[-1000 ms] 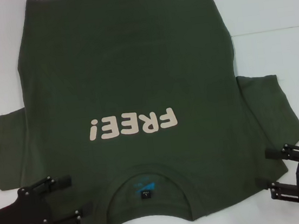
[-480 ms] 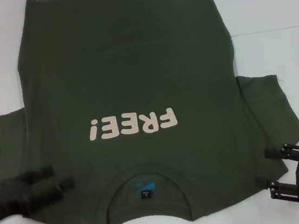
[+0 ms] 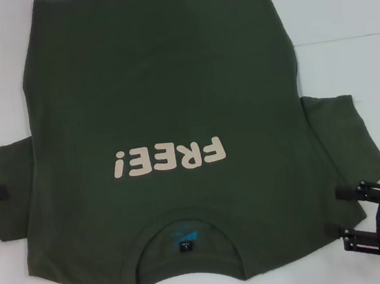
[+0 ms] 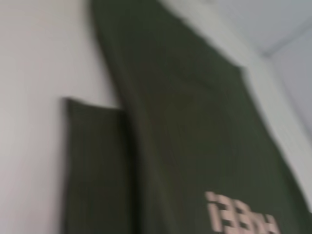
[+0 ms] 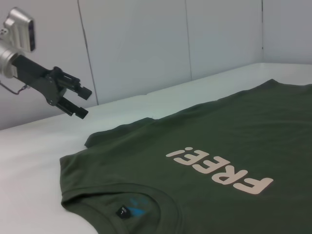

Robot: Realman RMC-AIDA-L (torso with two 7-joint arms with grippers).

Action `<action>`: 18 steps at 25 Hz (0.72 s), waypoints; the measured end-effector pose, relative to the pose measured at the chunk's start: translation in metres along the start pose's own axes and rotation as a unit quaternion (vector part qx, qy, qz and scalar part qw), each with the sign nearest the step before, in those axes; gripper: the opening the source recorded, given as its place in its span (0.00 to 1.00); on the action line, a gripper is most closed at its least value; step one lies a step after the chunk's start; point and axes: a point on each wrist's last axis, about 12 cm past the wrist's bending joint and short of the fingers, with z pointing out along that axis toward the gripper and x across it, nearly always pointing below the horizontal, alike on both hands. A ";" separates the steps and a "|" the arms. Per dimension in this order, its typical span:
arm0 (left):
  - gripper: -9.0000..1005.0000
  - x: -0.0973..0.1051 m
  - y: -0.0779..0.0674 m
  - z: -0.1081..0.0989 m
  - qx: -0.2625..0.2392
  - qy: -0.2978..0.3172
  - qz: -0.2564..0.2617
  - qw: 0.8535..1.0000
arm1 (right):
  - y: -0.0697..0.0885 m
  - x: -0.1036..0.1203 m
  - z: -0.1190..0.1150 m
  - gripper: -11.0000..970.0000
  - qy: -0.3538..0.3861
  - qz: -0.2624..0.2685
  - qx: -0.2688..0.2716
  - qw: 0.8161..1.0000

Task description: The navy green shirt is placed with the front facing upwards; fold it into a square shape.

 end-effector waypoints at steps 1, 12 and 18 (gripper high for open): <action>0.82 -0.004 0.000 0.001 -0.012 0.007 -0.009 1.000 | 0.000 0.000 0.000 0.79 0.000 0.000 -0.001 1.000; 0.82 -0.026 0.009 0.016 -0.138 0.036 -0.027 0.989 | 0.001 -0.001 0.001 0.79 -0.001 0.003 -0.006 1.000; 0.82 -0.022 0.011 0.025 -0.140 0.040 -0.030 0.989 | 0.001 0.000 0.001 0.79 -0.001 0.005 -0.006 1.000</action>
